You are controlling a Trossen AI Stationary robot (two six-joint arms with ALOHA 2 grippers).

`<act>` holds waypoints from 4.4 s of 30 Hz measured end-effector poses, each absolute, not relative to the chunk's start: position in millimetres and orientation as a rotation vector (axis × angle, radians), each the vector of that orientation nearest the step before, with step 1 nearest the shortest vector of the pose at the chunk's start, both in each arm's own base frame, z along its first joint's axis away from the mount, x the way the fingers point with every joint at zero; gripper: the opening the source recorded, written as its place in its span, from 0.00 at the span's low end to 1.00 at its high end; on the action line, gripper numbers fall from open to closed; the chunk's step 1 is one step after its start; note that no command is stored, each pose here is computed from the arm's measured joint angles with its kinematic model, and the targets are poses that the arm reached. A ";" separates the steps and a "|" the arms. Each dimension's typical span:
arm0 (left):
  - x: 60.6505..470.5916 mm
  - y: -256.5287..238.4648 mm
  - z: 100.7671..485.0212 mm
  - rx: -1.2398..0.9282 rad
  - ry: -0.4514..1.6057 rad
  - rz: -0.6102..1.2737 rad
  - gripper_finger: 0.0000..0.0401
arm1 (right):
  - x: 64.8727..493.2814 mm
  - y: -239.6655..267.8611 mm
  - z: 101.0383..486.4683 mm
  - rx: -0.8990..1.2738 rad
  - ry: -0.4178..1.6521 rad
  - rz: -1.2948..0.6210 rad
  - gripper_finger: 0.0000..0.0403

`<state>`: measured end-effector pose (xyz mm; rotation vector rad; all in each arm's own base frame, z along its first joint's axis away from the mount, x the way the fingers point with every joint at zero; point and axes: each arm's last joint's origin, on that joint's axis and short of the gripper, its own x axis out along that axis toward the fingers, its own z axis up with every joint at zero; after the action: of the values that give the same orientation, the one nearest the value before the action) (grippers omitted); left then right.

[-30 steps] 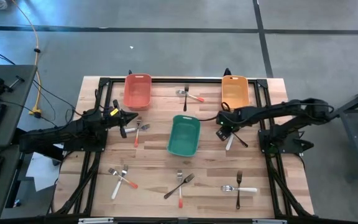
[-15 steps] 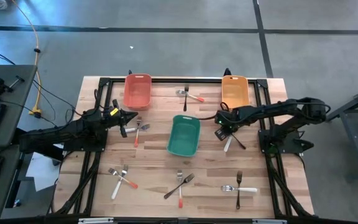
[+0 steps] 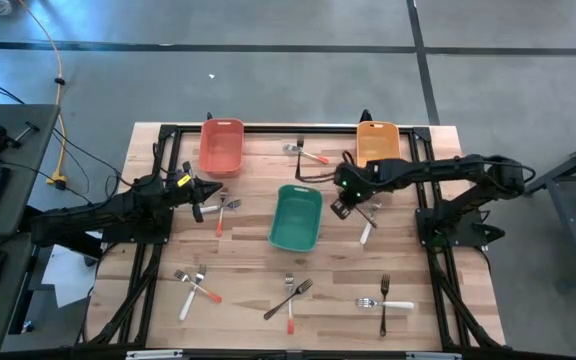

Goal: Sort silverware by color (type)
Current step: Put the middle right black fork into the orange bin, then put the top left white fork into the green bin

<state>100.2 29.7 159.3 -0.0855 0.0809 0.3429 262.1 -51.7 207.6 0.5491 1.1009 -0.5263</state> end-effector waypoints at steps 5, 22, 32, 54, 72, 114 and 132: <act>100.2 29.7 159.3 -0.085 0.081 0.343 0.00 | 284.9 -59.7 253.0 0.516 0.916 -0.478 0.14; 100.1 30.2 159.4 -0.031 0.090 0.358 0.00 | 438.7 -150.8 322.9 0.571 0.236 -0.302 0.14; 100.1 30.2 159.4 -0.023 0.091 0.357 0.00 | 525.3 -197.1 287.8 0.697 0.145 -0.243 0.14; 100.1 30.2 159.5 -0.025 0.090 0.360 0.00 | 541.3 -227.9 182.4 0.822 0.163 -0.399 0.15; 100.1 30.2 159.5 -0.032 0.088 0.359 0.00 | 537.4 -230.9 174.5 0.794 0.234 -0.466 0.32; 101.4 28.7 157.1 -0.054 0.113 0.301 0.00 | 396.8 -149.5 218.8 0.315 0.183 -0.416 0.00; 116.9 31.7 174.3 -0.223 0.424 0.304 0.04 | 261.3 -99.3 246.5 0.203 0.342 -0.476 0.00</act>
<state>116.9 31.7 174.3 -0.2226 0.4242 0.3044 261.3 -99.3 246.5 0.2025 0.3420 -0.4757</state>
